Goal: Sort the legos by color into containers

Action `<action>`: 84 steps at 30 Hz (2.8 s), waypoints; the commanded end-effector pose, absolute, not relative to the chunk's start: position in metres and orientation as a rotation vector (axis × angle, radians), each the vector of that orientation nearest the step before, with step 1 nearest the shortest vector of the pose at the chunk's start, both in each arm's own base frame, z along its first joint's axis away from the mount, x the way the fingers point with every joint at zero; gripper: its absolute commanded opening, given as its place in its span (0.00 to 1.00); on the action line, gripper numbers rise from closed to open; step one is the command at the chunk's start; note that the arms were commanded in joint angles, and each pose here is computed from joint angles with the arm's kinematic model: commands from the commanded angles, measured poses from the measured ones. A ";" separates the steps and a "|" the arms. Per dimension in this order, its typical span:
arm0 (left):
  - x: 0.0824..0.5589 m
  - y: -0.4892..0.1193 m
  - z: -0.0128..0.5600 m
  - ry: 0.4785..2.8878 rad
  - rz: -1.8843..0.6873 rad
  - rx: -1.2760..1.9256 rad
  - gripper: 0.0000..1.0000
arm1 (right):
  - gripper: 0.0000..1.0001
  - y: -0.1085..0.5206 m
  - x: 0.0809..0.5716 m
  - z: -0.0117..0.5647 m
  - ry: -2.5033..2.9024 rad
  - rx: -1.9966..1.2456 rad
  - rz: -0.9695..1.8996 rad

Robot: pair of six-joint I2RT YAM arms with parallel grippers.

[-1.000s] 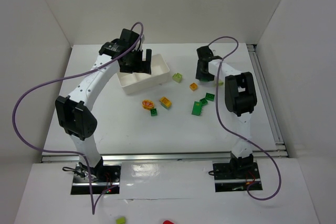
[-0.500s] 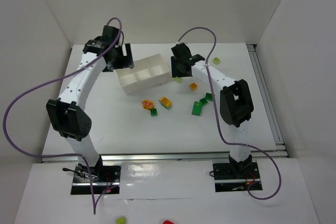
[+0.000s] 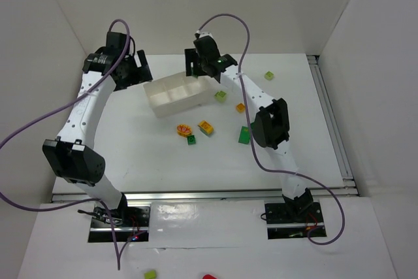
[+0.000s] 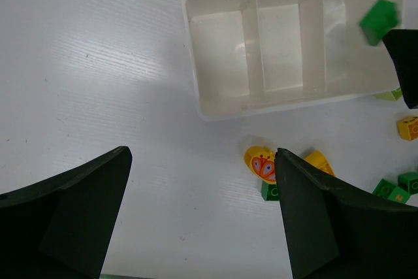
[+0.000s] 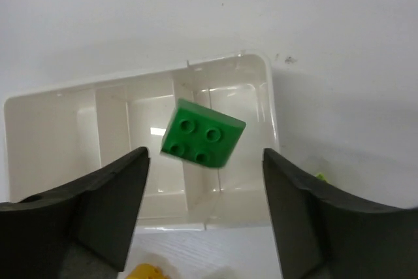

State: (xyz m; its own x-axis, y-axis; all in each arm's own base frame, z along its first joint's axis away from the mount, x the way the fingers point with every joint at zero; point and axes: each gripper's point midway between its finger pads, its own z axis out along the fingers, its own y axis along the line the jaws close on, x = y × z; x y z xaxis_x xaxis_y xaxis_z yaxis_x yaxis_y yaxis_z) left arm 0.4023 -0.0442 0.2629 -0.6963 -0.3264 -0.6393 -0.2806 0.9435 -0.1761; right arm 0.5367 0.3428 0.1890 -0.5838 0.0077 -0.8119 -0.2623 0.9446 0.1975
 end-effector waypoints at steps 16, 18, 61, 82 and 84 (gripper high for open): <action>0.400 -0.031 0.257 2.375 -0.030 -0.453 1.00 | 0.77 0.204 0.448 0.153 2.299 0.030 0.177; 0.401 -0.035 0.253 2.388 -0.030 -0.443 1.00 | 0.88 0.202 0.445 0.126 2.372 -0.065 0.153; 0.396 -0.045 0.268 2.381 -0.082 -0.369 1.00 | 0.28 0.226 0.527 0.107 2.236 -0.505 0.281; 0.335 -0.248 0.340 1.919 -1.526 0.670 0.95 | 0.26 0.272 0.355 0.323 1.776 -0.722 1.419; 0.331 -0.250 0.346 1.867 -1.563 0.713 0.93 | 0.26 0.278 0.349 0.330 1.751 -0.751 1.474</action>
State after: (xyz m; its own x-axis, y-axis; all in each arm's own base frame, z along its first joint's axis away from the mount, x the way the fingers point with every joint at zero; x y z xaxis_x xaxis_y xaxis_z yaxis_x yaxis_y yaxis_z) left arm 0.3420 -0.2403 0.3220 -0.7468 0.0051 -0.6651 0.6285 0.3328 -0.7031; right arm 0.3711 0.2667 0.2983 -0.6056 0.0182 -0.7955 -0.7448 0.3390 0.5748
